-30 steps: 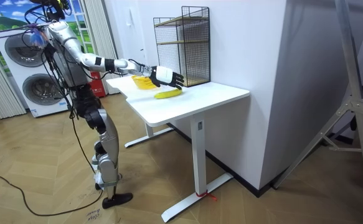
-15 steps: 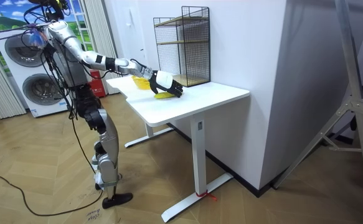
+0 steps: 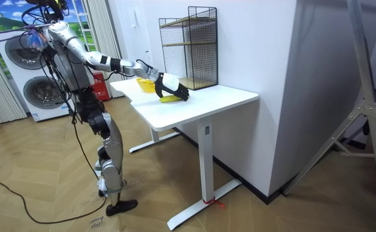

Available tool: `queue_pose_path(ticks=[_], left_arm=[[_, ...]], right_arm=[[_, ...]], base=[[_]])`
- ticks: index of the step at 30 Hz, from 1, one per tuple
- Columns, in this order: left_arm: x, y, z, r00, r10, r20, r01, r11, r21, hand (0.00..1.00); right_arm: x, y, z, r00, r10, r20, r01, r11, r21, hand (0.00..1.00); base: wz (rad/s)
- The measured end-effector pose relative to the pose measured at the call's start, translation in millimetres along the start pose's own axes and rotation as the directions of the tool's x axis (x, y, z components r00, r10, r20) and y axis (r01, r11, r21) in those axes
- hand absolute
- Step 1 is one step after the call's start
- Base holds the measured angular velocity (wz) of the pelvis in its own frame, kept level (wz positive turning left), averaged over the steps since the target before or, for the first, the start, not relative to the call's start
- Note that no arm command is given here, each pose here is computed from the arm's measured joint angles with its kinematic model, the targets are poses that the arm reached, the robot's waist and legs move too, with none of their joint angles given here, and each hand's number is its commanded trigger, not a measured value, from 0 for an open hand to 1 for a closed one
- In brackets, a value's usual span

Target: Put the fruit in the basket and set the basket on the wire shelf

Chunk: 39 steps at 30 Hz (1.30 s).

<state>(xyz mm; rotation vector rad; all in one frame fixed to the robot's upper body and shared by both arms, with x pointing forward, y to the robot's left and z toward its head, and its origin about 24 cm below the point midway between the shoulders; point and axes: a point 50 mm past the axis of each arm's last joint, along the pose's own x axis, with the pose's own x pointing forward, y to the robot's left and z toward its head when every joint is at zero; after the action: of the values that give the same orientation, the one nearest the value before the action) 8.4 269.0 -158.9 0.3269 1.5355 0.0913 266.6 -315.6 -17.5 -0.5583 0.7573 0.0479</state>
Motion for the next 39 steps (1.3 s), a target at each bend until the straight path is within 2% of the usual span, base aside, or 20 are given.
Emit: queue_pose_path(ticks=[3, 4, 6, 18, 26, 39], left_arm=[[0.3, -0.4, -4, 1.000, -0.003, -0.018, 0.003, 1.000, -0.001, 0.00], [0.3, -0.1, -4, 1.000, -0.002, -0.019, 0.002, 1.000, -0.001, 0.00], [0.3, 0.0, -2, 1.000, -0.002, -0.016, 0.002, 1.000, -0.001, 0.00], [0.4, 0.1, -1, 1.000, 0.000, -0.011, 0.000, 1.000, -0.002, 0.00], [1.0, 0.2, 4, 1.000, -0.003, -0.009, 0.003, 1.000, -0.001, 0.00], [1.1, -0.1, 3, 1.000, -0.005, -0.012, 0.005, 1.000, -0.001, 0.00]], right_arm=[[0, 0, -1, 1.000, 0.000, -0.004, 0.000, 1.000, 0.000, 0.00], [0, 0, -2, 1.000, 0.001, -0.008, -0.001, 1.000, 0.001, 0.05], [0, 1, -3, 1.000, 0.003, -0.011, -0.003, 1.000, 0.002, 1.00], [-3, -15, -15, 0.992, -0.109, -0.068, 0.109, 0.994, -0.011, 1.00], [-2, -12, -21, 0.992, -0.093, -0.087, 0.097, 0.994, 0.044, 1.00], [-1, -12, -23, 0.992, -0.083, -0.091, 0.088, 0.995, 0.057, 1.00]], base=[[0.00], [0.00], [0.00], [0.00], [0.00], [0.00]])
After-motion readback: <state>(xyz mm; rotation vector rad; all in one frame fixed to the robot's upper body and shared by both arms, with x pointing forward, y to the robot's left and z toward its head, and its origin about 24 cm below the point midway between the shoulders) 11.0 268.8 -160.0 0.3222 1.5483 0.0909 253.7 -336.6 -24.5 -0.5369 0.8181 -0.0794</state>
